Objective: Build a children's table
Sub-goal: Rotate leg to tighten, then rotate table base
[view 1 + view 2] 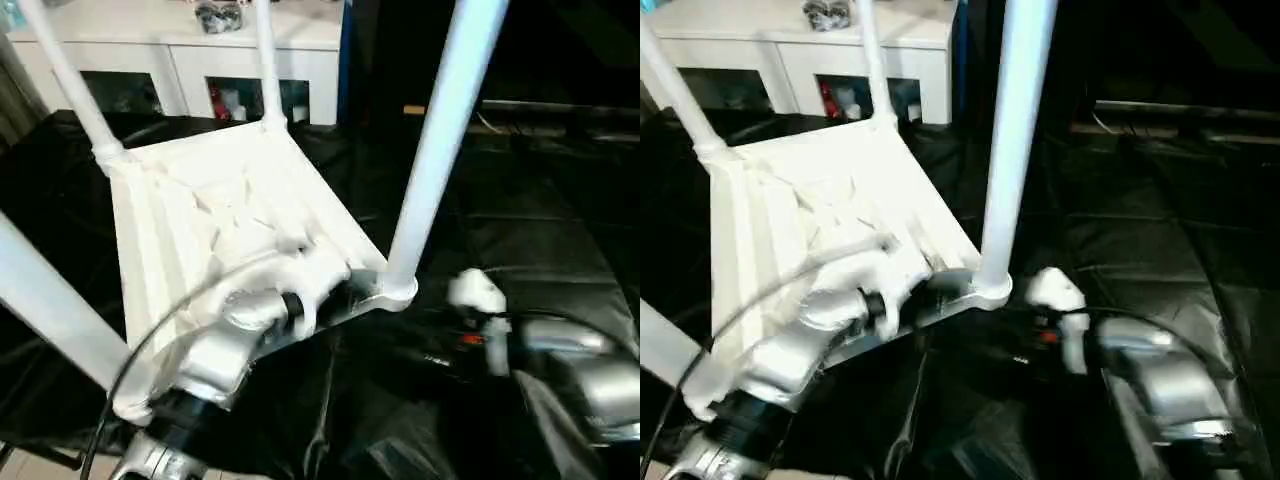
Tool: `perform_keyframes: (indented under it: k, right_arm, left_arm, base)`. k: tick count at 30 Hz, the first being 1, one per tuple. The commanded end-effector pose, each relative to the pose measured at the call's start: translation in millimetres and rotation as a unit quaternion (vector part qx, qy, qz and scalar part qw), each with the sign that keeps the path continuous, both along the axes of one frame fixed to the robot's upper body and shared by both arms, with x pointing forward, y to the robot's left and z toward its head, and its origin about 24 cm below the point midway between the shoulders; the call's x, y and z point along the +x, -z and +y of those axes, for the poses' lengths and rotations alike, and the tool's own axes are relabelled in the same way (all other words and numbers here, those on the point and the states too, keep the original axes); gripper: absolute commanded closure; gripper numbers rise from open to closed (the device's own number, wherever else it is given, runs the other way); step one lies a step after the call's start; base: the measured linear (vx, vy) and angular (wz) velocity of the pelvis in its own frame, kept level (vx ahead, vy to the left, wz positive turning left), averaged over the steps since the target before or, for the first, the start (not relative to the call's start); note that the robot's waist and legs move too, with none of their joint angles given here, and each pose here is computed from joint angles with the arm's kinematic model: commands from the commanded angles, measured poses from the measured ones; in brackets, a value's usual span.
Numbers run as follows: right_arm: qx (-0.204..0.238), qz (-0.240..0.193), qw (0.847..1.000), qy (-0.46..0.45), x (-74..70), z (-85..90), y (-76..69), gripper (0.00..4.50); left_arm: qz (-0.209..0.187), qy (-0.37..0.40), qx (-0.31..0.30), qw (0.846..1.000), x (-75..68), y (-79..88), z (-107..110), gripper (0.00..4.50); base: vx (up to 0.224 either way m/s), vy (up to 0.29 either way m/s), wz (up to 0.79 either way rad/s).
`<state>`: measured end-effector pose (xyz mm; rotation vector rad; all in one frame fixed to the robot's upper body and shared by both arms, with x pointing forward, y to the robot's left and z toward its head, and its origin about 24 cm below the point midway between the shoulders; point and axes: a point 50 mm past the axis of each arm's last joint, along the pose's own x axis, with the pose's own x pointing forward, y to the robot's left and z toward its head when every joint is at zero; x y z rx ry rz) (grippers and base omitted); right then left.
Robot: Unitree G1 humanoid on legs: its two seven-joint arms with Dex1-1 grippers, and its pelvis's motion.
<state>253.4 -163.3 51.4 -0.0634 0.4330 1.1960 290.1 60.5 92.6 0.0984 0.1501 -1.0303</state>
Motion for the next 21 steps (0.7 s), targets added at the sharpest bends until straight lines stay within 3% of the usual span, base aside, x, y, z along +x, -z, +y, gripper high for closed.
perform_keyframes:
  k: [1, 11, 17, 21]
  right_arm:
    - [-0.001, -0.01, 1.0, -0.006, 4.9, 5.7, -3.0, 0.91]
    - [-0.024, -0.042, 0.998, 0.04, 31.1, 11.6, 1.1, 0.91]
    - [-0.058, -0.067, 0.988, 0.126, 55.2, 7.2, 6.1, 0.91]
    - [-0.072, -0.079, 0.977, 0.185, 68.0, 3.5, 8.0, 0.91]
  left_arm:
    - [0.017, -0.015, -0.017, 1.0, -8.0, -0.2, 7.2, 3.65]
    - [0.032, -0.077, -0.036, 0.996, -47.8, 7.5, 26.8, 2.89]
    - [0.029, -0.11, -0.019, 0.993, -69.3, 14.8, 28.8, 2.46]
    - [0.027, -0.107, -0.011, 0.994, -75.0, 17.1, 30.4, 2.1]
  base:
    - [0.0, 0.0, 0.0]
    - [0.0, 0.0, 0.0]
    - [0.0, 0.0, 0.0]
    - [0.0, 0.0, 0.0]
